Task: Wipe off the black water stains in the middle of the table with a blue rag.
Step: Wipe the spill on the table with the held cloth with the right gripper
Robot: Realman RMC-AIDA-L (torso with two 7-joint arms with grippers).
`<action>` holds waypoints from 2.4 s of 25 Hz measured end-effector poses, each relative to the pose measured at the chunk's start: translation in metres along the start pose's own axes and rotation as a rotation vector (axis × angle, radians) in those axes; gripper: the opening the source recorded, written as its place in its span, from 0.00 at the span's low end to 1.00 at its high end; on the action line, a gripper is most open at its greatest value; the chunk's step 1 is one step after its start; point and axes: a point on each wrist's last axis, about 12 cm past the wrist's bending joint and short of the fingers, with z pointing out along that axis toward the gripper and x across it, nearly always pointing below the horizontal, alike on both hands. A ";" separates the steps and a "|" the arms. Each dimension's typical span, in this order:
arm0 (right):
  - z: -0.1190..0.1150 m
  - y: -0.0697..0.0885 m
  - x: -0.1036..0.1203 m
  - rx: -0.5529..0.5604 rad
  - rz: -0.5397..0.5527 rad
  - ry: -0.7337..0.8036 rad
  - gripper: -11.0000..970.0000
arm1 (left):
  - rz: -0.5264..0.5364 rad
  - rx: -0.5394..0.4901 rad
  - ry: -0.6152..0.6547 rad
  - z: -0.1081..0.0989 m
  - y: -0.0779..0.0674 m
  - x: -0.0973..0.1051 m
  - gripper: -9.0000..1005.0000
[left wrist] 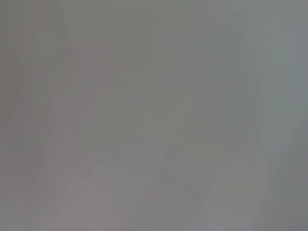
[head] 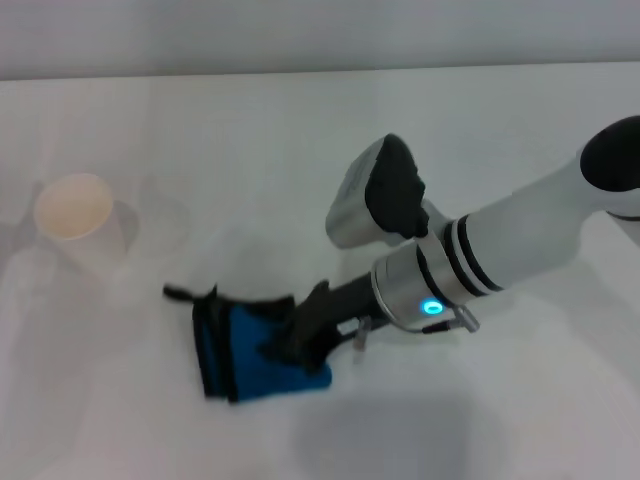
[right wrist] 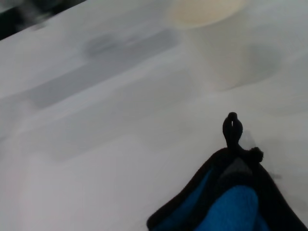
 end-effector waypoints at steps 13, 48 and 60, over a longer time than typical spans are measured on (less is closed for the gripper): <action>-0.010 -0.019 0.004 0.087 0.071 -0.056 0.10 | 0.007 0.008 -0.002 0.002 -0.001 -0.001 0.87; 0.004 -0.007 -0.021 0.028 0.005 -0.072 0.10 | 0.007 0.005 -0.001 0.008 -0.001 -0.003 0.87; 0.002 0.008 -0.007 -0.127 -0.017 0.043 0.10 | 0.009 0.017 -0.002 0.011 -0.004 -0.003 0.87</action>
